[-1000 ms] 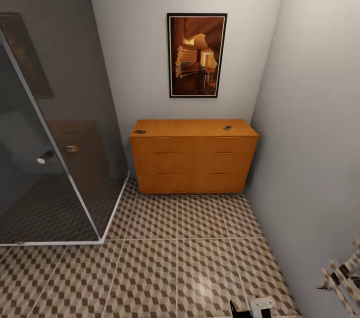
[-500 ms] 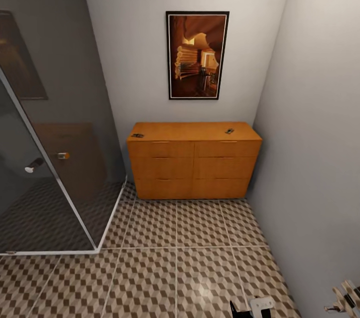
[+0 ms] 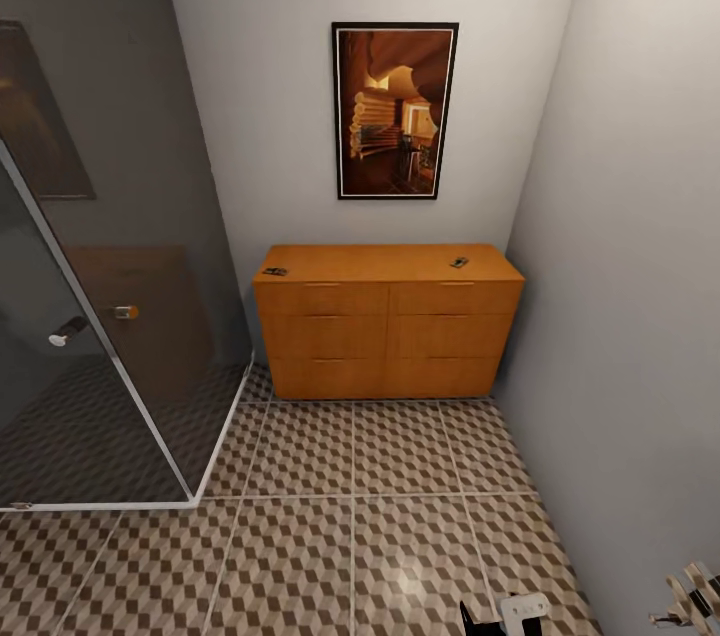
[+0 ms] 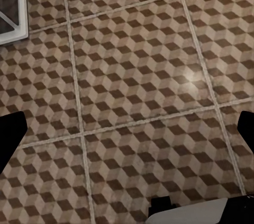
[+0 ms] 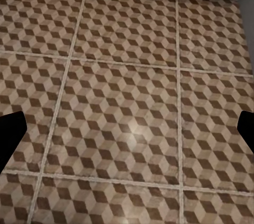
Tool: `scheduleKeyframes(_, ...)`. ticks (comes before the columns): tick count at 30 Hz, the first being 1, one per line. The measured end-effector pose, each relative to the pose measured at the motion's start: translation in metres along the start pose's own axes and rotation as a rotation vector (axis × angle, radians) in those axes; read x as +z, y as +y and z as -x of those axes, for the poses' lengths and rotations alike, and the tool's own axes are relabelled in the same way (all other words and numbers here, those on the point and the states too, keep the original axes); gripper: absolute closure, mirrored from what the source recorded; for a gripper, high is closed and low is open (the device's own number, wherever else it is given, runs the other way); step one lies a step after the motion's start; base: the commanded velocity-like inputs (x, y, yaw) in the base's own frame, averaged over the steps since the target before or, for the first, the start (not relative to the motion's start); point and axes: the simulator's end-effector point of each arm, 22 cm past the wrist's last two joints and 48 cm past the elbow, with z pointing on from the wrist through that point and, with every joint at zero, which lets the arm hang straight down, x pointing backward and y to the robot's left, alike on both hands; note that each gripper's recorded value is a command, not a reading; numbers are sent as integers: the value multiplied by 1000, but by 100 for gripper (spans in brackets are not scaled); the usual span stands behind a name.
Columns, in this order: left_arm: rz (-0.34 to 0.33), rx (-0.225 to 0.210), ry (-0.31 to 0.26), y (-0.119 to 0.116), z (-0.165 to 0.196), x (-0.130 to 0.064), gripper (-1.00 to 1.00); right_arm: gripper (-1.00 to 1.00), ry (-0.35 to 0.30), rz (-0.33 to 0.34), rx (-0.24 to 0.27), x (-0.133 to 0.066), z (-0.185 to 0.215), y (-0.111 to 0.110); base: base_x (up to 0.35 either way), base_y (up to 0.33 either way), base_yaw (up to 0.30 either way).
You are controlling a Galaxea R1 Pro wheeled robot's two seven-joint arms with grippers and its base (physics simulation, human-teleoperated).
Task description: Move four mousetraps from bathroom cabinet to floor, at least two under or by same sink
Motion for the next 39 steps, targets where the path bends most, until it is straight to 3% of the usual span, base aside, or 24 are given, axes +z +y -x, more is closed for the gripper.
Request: scheduleKeyframes(39, -3, -1, 6, -2, -4, -2, -100, -100, 0, 0, 0, 0, 0, 0, 0, 0, 24)
